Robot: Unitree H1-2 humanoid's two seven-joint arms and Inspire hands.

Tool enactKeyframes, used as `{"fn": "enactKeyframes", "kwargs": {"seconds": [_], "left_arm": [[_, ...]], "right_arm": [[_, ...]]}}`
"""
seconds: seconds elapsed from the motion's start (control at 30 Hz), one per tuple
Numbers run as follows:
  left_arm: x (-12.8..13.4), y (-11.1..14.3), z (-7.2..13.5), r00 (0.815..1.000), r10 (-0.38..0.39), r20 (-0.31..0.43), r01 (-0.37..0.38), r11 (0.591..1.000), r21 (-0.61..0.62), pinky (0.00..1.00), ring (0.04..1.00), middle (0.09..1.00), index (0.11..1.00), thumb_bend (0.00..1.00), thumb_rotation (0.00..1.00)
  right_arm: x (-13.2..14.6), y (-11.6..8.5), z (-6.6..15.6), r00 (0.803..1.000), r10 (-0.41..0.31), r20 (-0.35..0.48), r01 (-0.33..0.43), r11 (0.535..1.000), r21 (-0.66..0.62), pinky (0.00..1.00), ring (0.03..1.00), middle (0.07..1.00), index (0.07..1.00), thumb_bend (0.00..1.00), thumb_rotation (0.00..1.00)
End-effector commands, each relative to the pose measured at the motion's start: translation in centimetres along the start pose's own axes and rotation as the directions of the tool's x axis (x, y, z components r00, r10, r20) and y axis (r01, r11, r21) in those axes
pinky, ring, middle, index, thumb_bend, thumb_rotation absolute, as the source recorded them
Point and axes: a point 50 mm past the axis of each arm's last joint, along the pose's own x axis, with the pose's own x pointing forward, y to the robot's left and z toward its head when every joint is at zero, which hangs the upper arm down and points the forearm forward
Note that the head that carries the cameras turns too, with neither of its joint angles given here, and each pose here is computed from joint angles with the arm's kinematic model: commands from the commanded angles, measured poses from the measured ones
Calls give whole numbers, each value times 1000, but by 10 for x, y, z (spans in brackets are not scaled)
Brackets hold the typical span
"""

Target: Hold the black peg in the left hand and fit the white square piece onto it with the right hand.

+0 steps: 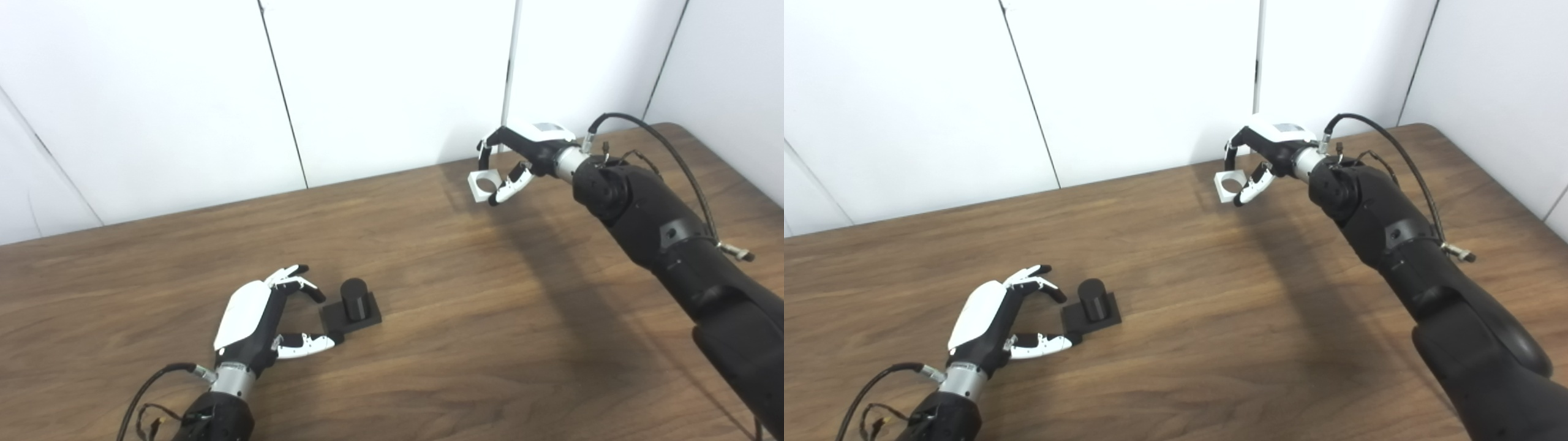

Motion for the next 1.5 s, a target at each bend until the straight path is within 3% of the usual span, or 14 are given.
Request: {"fn": "enactKeyframes", "kwargs": {"seconds": [0.0, 1.03, 1.07, 1.13, 1.47], "left_arm": [[4, 1, 7, 1000, -12, 16, 12, 1000, 1, 843, 915, 888, 558, 878, 263], [4, -4, 5, 1000, -17, 8, 17, 1000, -7, 836, 910, 879, 529, 869, 242], [4, -4, 5, 1000, -18, 5, 18, 1000, -10, 844, 914, 881, 505, 664, 147], [4, -4, 4, 1000, -18, 4, 18, 1000, -12, 855, 918, 883, 493, 558, 98], [4, -2, 5, 1000, -19, 0, 19, 1000, -12, 864, 922, 885, 488, 521, 81]], "right_arm": [[4, -36, 6, 996, -84, 25, 84, 996, -12, 841, 838, 791, 486, 517, 134], [5, -36, 5, 995, -96, 29, 96, 995, -1, 828, 830, 789, 485, 518, 135], [5, -36, 5, 995, -95, 29, 95, 995, -3, 830, 831, 790, 485, 518, 135], [5, -36, 5, 995, -92, 29, 92, 996, -7, 825, 833, 792, 485, 517, 135], [5, -36, 10, 994, -99, 53, 98, 995, 8, 819, 835, 793, 485, 517, 135]]}}
